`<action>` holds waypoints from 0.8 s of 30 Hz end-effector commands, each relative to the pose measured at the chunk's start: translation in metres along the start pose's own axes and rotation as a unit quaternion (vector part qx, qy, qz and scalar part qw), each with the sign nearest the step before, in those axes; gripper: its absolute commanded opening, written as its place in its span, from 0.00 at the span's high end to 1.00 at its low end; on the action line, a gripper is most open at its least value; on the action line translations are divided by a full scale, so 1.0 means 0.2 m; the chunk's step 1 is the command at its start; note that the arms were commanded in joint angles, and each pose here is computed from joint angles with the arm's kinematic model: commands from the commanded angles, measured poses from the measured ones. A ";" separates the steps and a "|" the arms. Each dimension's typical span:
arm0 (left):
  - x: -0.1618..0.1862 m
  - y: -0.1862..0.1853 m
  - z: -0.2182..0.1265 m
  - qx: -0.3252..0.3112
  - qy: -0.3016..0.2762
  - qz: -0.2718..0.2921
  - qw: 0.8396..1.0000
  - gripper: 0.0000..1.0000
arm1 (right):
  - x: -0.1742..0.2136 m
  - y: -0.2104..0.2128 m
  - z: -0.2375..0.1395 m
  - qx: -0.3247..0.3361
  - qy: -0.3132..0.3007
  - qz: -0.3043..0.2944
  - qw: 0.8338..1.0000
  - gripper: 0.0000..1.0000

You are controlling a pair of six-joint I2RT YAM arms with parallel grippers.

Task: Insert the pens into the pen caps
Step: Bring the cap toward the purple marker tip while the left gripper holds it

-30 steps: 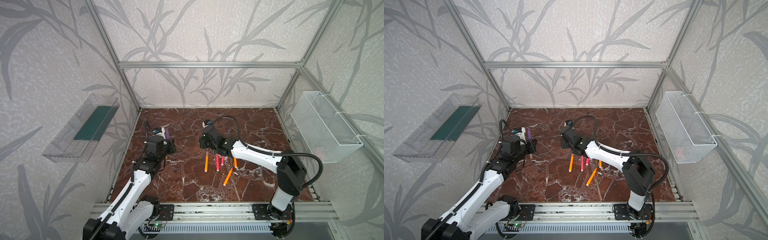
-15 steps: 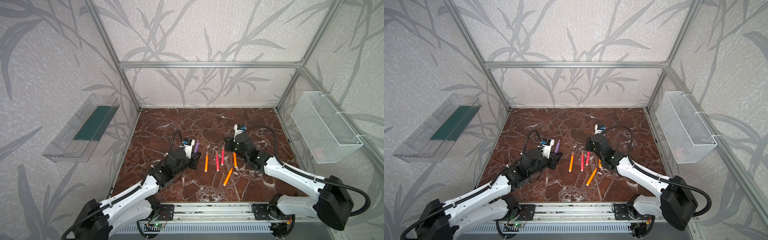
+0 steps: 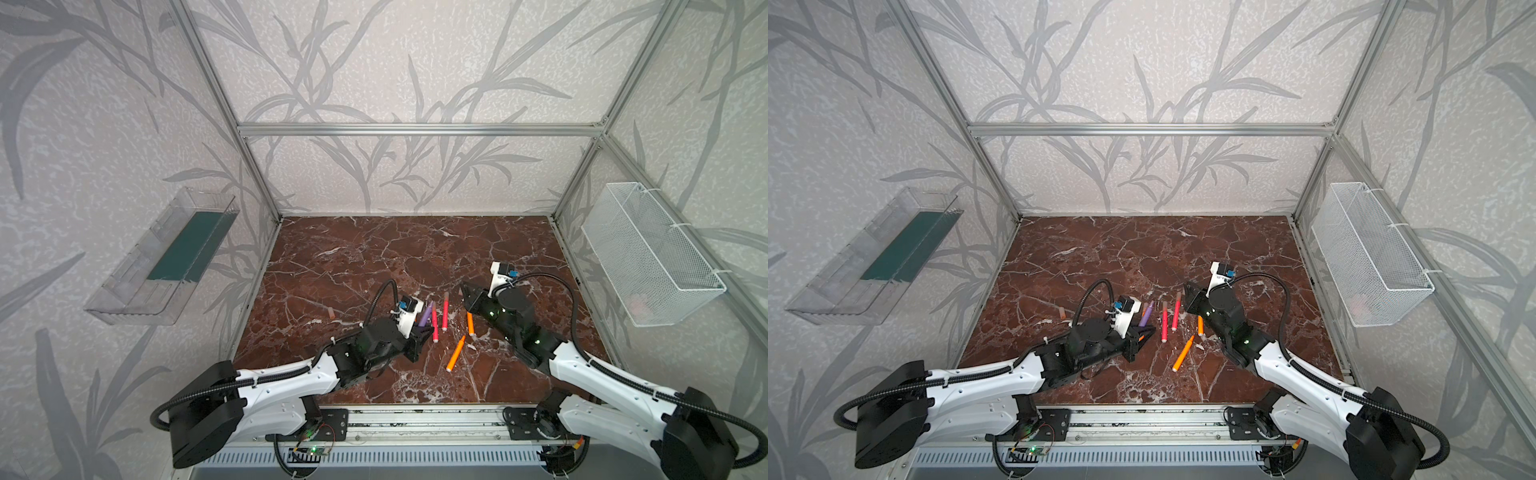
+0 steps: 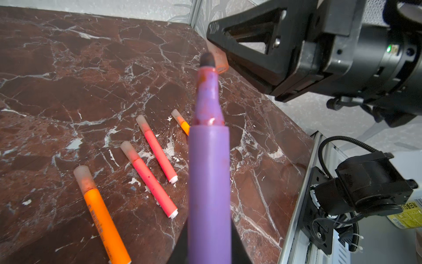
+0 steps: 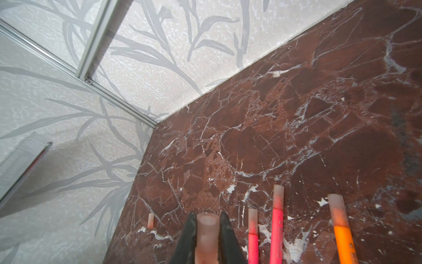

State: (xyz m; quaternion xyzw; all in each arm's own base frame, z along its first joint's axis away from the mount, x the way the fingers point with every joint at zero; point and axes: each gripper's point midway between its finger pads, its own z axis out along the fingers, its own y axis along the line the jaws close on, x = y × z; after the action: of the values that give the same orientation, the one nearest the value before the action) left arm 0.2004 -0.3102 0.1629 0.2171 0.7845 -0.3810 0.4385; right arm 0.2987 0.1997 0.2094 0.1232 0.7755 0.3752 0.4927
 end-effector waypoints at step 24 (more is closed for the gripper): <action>-0.06 0.06 0.01 -0.040 -0.030 -0.021 0.999 1.00 | 0.03 0.50 0.05 -0.171 0.018 0.061 0.983 1.00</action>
State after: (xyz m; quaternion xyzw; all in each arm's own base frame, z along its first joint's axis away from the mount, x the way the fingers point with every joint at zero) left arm 0.2109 -0.3064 0.1652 0.1871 0.7861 -0.3722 0.4565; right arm 0.2906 0.2716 0.2478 0.0870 0.7255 0.5113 0.4524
